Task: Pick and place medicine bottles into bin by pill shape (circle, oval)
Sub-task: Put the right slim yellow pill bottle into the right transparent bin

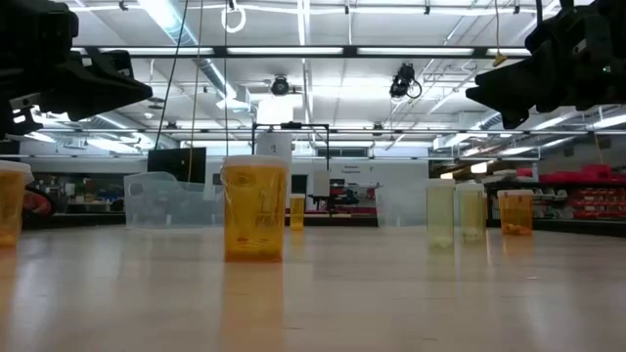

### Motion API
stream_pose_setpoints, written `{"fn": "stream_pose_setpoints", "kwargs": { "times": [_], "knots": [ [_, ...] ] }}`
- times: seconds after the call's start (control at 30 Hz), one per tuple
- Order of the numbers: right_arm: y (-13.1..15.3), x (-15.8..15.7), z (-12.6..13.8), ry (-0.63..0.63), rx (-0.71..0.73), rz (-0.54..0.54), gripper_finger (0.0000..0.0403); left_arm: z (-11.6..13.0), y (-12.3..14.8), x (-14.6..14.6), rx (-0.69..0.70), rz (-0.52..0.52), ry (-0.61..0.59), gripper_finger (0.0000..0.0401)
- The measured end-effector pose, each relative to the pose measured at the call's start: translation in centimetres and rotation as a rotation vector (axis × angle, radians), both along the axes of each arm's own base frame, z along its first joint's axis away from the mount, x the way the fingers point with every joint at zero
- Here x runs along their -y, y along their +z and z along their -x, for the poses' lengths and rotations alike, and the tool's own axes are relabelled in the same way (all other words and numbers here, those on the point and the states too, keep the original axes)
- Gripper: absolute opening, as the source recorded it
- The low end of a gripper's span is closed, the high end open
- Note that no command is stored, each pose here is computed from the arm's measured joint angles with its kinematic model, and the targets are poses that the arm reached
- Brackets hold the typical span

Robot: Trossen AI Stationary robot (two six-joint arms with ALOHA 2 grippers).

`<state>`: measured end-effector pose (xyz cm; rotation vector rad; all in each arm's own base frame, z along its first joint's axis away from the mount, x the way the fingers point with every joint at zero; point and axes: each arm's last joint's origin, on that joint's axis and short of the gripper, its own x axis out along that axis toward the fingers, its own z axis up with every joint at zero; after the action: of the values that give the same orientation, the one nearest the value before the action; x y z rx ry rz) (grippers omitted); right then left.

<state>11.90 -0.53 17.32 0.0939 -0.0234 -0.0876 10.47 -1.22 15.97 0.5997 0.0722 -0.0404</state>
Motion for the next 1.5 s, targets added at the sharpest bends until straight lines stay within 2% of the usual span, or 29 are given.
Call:
{"fn": "stream_pose_setpoints", "kwargs": {
  "times": [1.5],
  "knots": [
    [0.0,0.0,0.0,0.0,0.0,0.0,0.0162,0.0,0.01,0.0,0.001,0.0,0.0,0.0058]
  ]
}}
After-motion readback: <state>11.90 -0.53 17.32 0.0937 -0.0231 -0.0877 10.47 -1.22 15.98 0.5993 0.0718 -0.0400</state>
